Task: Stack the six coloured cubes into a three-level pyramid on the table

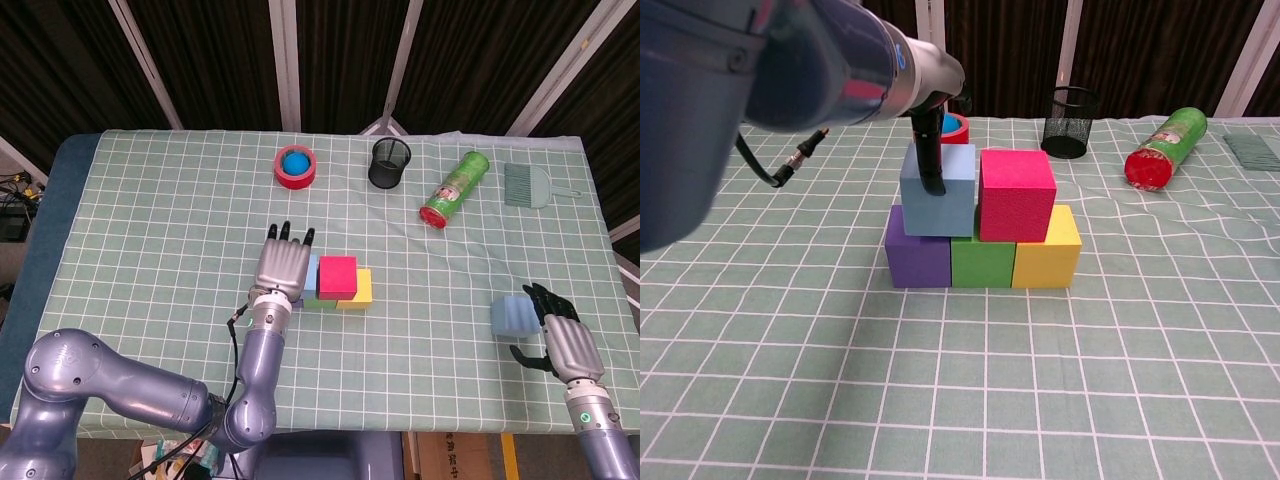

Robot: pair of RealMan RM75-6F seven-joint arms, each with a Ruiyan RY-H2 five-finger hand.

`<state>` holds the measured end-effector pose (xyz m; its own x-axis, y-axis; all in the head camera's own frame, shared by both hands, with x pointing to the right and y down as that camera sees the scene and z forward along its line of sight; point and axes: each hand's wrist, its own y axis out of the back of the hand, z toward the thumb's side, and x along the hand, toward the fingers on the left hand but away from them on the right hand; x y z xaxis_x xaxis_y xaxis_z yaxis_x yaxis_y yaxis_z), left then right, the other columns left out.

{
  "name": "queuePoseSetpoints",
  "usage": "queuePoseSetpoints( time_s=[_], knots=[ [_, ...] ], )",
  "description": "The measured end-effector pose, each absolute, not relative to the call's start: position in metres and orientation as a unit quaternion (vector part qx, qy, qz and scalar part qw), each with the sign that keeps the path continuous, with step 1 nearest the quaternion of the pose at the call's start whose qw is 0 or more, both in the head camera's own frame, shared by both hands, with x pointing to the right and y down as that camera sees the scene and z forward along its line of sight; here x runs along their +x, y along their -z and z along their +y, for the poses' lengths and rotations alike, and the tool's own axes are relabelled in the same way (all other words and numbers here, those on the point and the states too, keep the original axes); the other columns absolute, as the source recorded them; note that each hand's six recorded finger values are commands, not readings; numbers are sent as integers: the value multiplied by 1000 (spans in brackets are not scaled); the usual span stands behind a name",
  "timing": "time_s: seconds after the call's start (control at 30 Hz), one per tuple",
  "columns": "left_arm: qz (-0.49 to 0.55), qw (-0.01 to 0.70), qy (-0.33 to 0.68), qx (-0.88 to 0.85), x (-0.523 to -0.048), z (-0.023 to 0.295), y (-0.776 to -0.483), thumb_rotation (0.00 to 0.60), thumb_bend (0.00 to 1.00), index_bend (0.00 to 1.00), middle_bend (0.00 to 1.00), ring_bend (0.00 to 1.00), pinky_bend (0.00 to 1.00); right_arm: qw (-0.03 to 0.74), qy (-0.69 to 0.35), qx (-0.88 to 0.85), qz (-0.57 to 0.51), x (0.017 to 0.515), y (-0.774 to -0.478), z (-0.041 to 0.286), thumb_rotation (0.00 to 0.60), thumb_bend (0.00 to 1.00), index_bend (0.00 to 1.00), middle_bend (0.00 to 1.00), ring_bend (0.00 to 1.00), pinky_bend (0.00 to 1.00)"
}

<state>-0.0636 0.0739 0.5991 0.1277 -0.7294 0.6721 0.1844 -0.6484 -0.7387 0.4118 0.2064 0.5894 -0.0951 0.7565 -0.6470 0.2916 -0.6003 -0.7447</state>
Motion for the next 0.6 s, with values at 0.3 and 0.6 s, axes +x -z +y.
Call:
queuePoseSetpoints(
  time_s=[0.3, 0.6],
  knots=[
    [211, 363, 628, -655, -65, 73, -600, 600, 339, 0, 332, 19, 87, 187, -619, -646, -405, 412, -590, 207, 600, 306, 0, 0, 0, 0],
    [211, 362, 627, -657, -63, 74, -601, 600, 339, 0, 331, 20, 87, 187, -620, -645, -405, 412, -590, 207, 600, 306, 0, 0, 0, 0]
  ],
)
